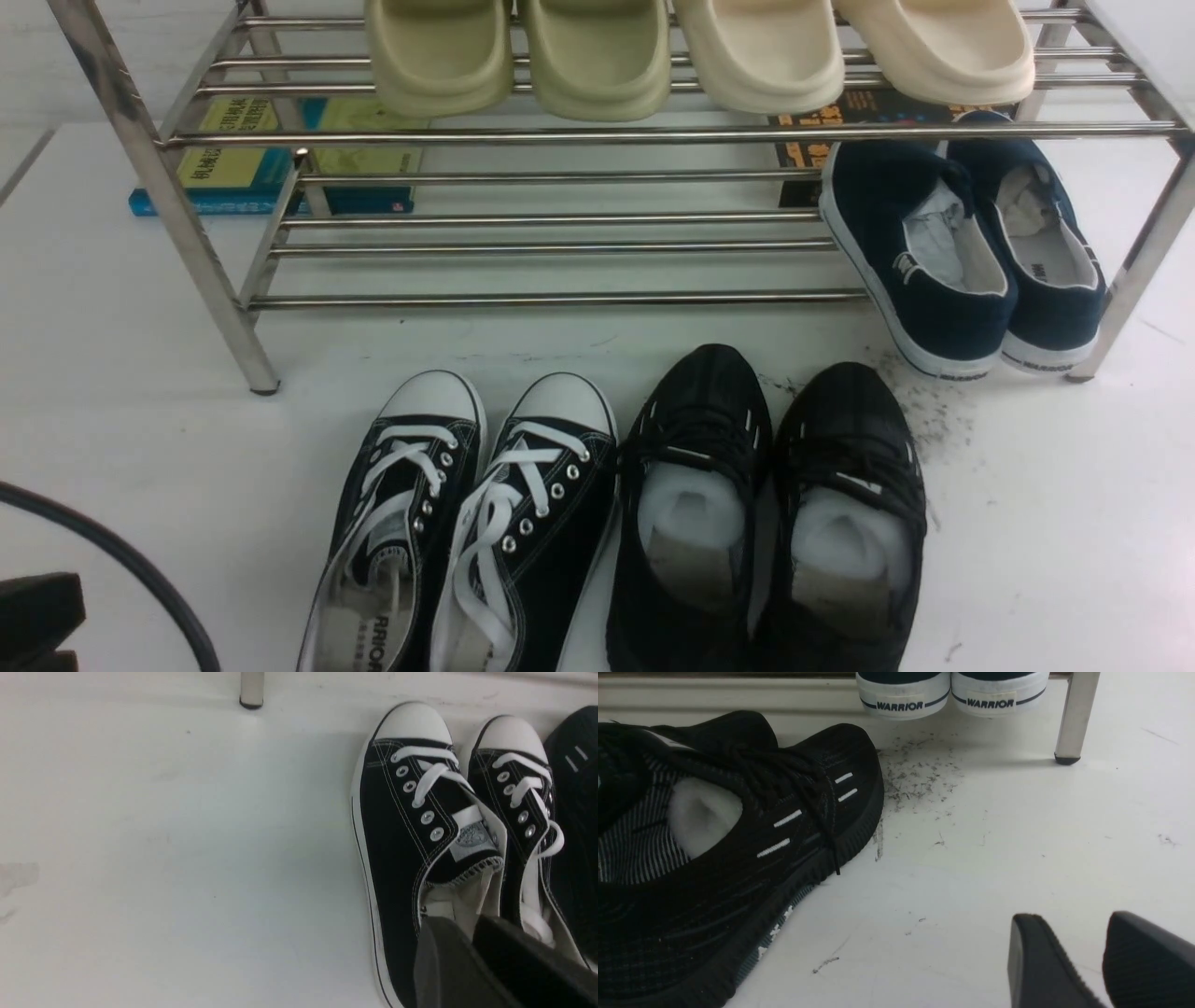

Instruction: Take the shoes off the shelf with your hand on the white table.

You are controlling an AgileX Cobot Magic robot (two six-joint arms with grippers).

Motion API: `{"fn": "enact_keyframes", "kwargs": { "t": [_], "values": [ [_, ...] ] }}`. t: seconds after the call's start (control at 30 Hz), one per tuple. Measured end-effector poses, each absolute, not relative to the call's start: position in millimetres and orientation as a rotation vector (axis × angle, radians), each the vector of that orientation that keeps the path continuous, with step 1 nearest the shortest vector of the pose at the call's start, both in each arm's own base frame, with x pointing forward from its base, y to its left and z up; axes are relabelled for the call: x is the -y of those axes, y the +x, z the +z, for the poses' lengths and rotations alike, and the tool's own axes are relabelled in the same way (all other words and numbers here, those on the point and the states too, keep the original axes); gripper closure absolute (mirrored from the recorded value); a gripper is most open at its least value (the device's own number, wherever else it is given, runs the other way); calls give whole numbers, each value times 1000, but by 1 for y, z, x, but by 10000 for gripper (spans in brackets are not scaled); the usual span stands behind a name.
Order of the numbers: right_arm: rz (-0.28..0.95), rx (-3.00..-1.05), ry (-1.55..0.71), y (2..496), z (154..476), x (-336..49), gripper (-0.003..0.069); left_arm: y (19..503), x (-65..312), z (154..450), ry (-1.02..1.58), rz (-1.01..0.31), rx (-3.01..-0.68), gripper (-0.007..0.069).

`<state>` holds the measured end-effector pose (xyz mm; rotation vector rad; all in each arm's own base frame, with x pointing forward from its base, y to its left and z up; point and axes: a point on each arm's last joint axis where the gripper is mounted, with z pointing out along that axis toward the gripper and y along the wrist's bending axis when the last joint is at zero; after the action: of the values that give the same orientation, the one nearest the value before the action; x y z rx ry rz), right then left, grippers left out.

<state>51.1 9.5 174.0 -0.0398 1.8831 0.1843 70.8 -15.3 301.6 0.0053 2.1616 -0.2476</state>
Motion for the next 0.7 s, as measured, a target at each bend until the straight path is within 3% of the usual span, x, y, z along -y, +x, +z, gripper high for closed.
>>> {"fn": "enact_keyframes", "kwargs": {
  "t": [0.2,0.43,0.7],
  "values": [
    [184,-1883,-40,51,174,-10,421,76,17,300,-33,-284,-2087,501],
    [184,-1883,-40,51,174,-10,421,68,15,260,-39,-341,-1927,498],
    [184,-1883,-40,51,174,-10,421,53,-1,223,-236,-185,-1843,498]
  ]
}}
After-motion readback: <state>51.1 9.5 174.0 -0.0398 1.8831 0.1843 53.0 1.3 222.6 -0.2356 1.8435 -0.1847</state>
